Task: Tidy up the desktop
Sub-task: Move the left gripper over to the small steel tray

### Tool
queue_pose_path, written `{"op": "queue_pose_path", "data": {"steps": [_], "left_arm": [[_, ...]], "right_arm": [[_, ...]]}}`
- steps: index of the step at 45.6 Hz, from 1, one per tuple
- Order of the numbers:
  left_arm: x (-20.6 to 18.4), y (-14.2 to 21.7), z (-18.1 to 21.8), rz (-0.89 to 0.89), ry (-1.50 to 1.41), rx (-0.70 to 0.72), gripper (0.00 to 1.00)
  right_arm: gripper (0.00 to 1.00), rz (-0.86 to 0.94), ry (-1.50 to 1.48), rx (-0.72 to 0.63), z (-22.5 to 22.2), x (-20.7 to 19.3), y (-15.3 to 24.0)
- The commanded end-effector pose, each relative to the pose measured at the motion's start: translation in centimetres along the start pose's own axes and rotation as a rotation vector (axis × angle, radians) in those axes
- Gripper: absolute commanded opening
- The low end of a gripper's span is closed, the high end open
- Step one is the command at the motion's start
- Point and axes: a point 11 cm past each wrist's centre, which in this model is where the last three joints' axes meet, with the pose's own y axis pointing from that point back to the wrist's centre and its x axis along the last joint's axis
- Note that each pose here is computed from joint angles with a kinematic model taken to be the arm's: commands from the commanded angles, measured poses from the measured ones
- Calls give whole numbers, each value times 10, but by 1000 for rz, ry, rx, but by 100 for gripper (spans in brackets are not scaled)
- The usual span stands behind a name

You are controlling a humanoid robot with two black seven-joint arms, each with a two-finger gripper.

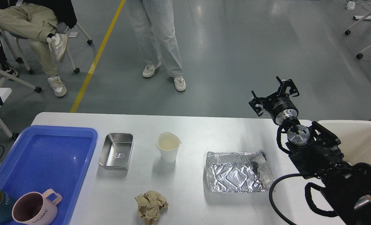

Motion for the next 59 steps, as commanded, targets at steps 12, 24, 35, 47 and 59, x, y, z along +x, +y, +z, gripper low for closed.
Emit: {"op": "queue_pose_path", "data": {"steps": [12, 24, 35, 47, 59], "left_arm": [[16, 11, 5, 32, 17, -23, 99], [24, -33, -24, 32, 81, 19, 98], [12, -122, -44, -2, 69, 65, 98], [-33, -201, -9, -79, -5, 5, 96], [-88, -252, -6, -137, -173, 100, 92]], "right_arm": [[100, 3, -3, -6, 4, 1, 1], [100, 4, 0, -2, 1, 1, 1], [100, 4, -1, -3, 2, 1, 0], [100, 7, -2, -4, 3, 3, 1], [100, 10, -4, -8, 6, 4, 2]]}}
